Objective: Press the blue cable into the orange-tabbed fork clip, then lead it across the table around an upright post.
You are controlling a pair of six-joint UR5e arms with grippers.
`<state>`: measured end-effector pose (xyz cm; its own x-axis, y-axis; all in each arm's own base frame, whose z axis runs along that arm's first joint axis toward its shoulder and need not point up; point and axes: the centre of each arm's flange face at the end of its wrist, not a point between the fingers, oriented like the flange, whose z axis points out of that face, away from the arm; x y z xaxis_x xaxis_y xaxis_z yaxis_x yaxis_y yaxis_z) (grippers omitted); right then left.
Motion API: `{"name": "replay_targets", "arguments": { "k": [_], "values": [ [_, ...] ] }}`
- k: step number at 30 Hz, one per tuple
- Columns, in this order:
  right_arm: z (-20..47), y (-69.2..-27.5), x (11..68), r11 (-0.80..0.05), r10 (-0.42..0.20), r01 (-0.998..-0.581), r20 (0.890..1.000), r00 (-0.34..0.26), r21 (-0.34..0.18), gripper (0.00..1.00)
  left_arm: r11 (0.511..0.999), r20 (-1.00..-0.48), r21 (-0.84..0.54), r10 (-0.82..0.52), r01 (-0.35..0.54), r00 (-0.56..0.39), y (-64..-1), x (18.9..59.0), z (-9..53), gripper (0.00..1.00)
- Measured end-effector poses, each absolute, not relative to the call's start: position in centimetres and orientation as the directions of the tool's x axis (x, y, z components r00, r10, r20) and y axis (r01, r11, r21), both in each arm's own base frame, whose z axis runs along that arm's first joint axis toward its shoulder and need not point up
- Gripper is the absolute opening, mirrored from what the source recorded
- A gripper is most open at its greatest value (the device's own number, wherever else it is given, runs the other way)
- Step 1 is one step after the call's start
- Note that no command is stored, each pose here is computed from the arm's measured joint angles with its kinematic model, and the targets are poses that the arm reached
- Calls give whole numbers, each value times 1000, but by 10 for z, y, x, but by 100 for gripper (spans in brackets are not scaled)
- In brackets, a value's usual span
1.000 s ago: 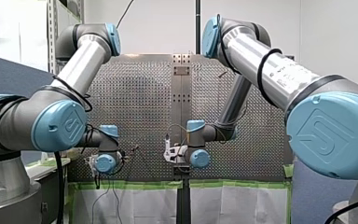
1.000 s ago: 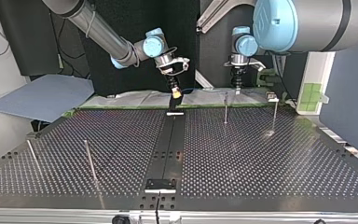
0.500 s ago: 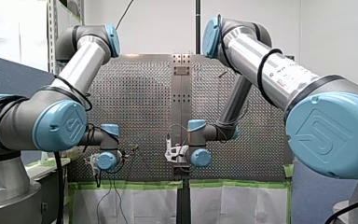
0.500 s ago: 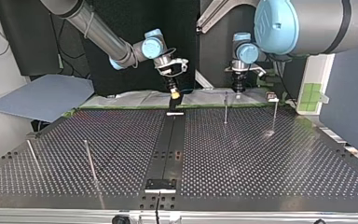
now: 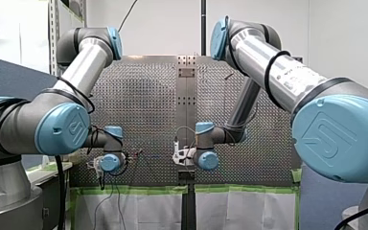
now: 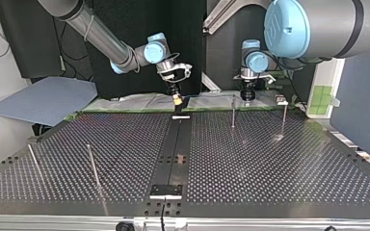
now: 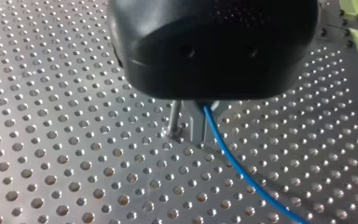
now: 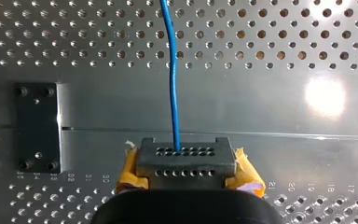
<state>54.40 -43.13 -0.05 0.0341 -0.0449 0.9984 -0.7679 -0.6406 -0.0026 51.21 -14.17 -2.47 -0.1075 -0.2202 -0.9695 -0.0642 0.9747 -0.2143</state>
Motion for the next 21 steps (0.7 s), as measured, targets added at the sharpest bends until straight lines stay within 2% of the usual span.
{"name": "replay_targets", "arguments": {
  "k": [21],
  "values": [
    [12, -463, 537, -613, -26, -790, 1000, 15, -4, 0, 971, -968, -227, -233, -75, -93, -129, 542, -15, 0]
  ]
}}
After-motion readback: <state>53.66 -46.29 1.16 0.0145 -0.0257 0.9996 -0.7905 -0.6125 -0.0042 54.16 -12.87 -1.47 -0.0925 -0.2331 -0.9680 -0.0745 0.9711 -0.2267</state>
